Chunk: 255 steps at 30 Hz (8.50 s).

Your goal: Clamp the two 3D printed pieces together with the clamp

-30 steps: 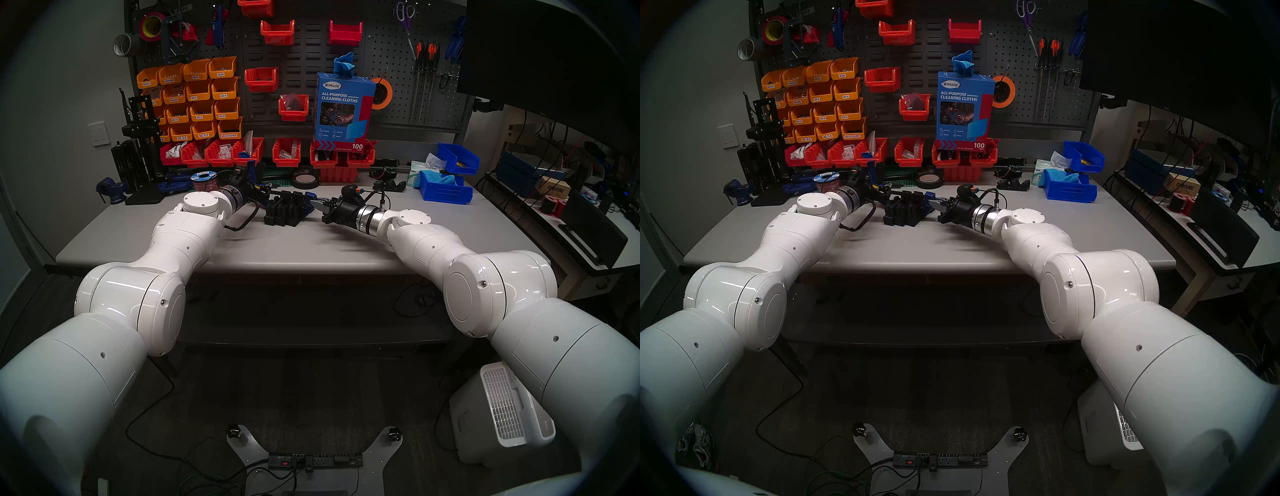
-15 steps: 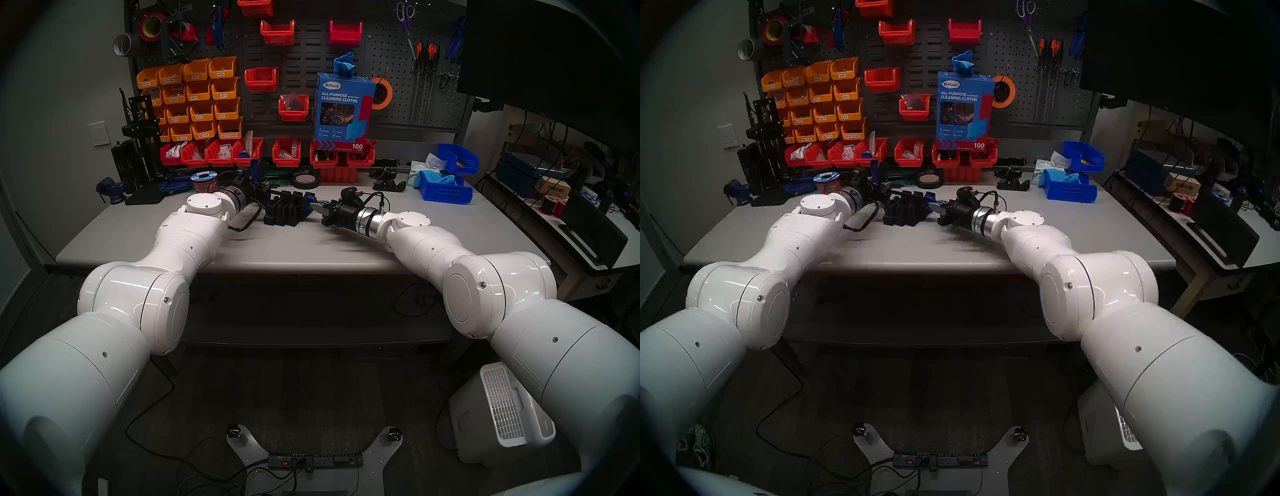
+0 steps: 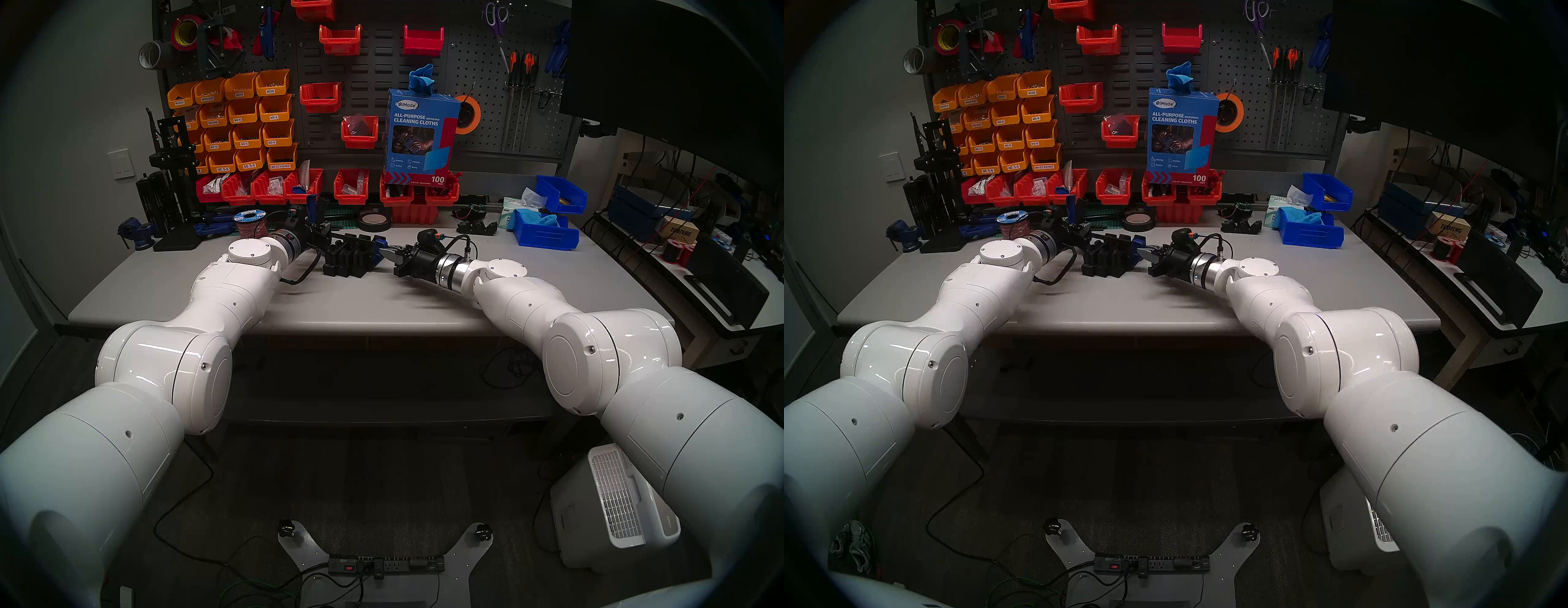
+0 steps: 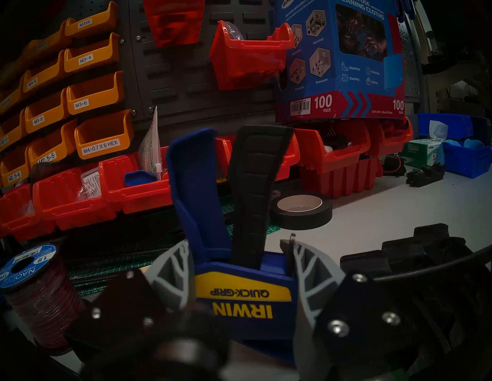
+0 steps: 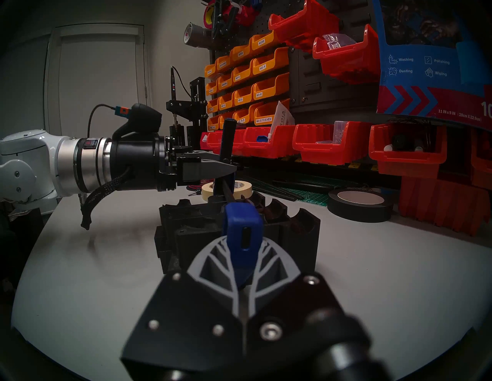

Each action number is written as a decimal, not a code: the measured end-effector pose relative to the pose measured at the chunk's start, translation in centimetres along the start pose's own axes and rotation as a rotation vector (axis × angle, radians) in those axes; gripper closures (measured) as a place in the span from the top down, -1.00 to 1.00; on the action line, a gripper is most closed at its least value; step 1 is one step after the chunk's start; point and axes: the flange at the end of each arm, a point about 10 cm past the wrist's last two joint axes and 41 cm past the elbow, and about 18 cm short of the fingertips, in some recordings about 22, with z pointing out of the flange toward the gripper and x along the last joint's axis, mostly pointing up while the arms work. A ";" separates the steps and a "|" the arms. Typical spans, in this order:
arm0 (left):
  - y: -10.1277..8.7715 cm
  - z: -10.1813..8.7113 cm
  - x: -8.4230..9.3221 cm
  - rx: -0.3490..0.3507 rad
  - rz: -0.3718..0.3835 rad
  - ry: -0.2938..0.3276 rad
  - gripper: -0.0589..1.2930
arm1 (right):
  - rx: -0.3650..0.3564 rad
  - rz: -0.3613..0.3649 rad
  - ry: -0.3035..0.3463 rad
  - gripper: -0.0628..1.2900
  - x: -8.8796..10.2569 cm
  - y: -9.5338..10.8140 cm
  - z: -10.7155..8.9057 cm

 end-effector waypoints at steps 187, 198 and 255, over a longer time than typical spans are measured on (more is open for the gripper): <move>5.3 -1.2 2.3 -0.001 -0.274 0.322 -0.94 | -0.025 -0.004 -0.001 -0.96 0.1 0.5 -0.4; 5.3 -1.4 2.3 -0.001 -0.274 0.323 -0.94 | -0.025 -0.004 0.000 -0.96 0.1 0.5 -0.4; 0.1 -10.0 3.7 0.262 -0.195 0.490 0.89 | -0.025 -0.004 0.000 -0.96 0.1 0.5 -0.3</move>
